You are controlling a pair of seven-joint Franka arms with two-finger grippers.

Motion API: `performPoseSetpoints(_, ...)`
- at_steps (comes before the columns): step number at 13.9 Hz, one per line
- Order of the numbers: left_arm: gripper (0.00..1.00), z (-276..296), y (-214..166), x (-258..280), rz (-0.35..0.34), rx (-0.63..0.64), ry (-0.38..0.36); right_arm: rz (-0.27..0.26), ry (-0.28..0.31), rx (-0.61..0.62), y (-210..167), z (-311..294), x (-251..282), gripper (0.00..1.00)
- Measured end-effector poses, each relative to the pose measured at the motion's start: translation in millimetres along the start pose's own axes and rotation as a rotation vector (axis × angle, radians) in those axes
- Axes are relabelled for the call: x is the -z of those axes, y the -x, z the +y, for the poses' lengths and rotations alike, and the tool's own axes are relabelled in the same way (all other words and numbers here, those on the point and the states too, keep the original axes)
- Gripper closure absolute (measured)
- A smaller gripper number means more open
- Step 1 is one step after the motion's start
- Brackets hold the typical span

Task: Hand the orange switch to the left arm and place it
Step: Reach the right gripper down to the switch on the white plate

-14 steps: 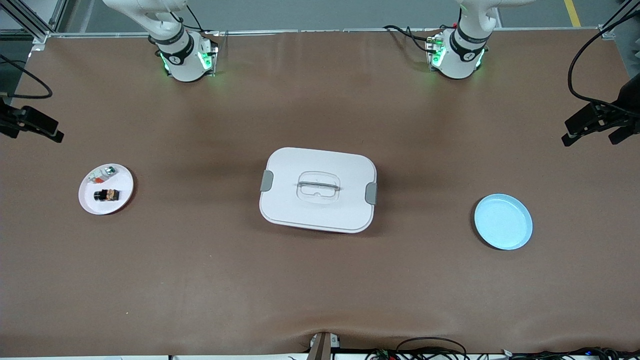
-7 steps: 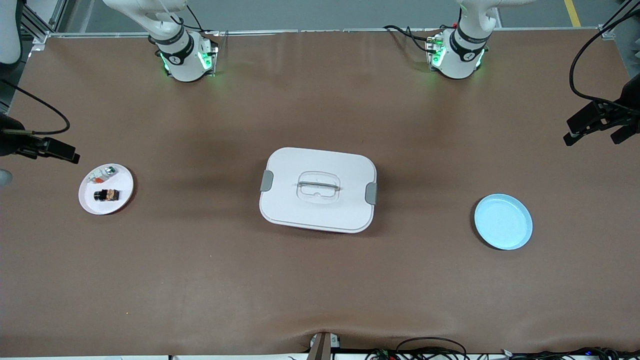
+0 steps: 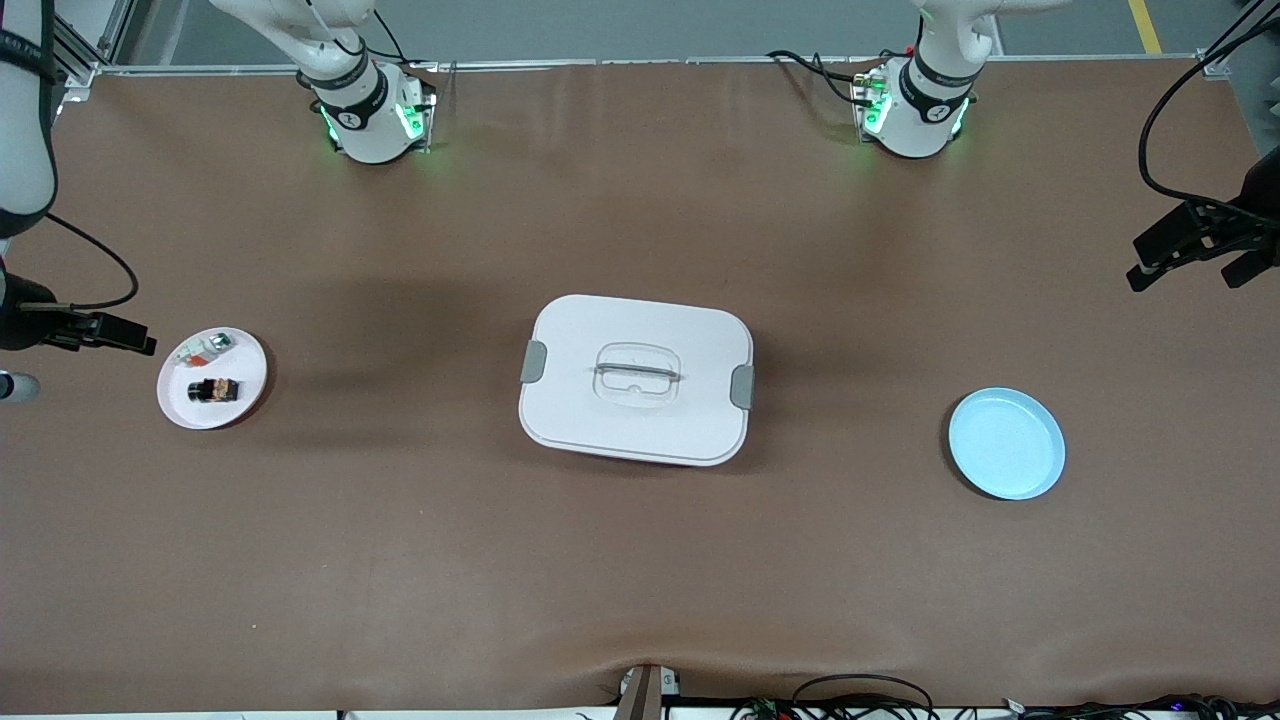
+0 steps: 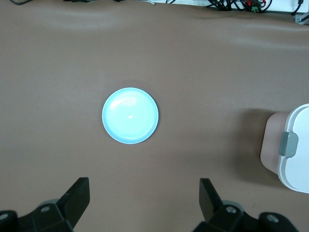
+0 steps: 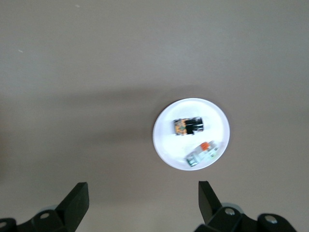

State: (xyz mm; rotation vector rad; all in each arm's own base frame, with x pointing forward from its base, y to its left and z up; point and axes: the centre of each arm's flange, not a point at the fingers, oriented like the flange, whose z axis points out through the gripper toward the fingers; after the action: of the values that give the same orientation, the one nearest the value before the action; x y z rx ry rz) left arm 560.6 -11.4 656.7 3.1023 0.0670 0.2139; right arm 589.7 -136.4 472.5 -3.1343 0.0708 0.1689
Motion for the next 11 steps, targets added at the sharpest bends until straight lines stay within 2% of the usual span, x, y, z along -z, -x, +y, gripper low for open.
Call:
performPoseSetpoints(3,0.0,0.1,0.0,0.3,0.001,0.0,0.0,-0.015,0.008,0.061,-4.7,29.3,-55.5,0.0)
performPoseSetpoints(6,0.0,0.1,-0.1,0.5,0.001,0.0,0.0,0.012,0.036,0.092,-8.0,35.7,-115.5,0.0)
performPoseSetpoints(11,0.0,0.1,-0.1,0.7,0.001,0.0,0.0,0.008,0.094,0.145,-11.1,35.7,-174.4,0.0)
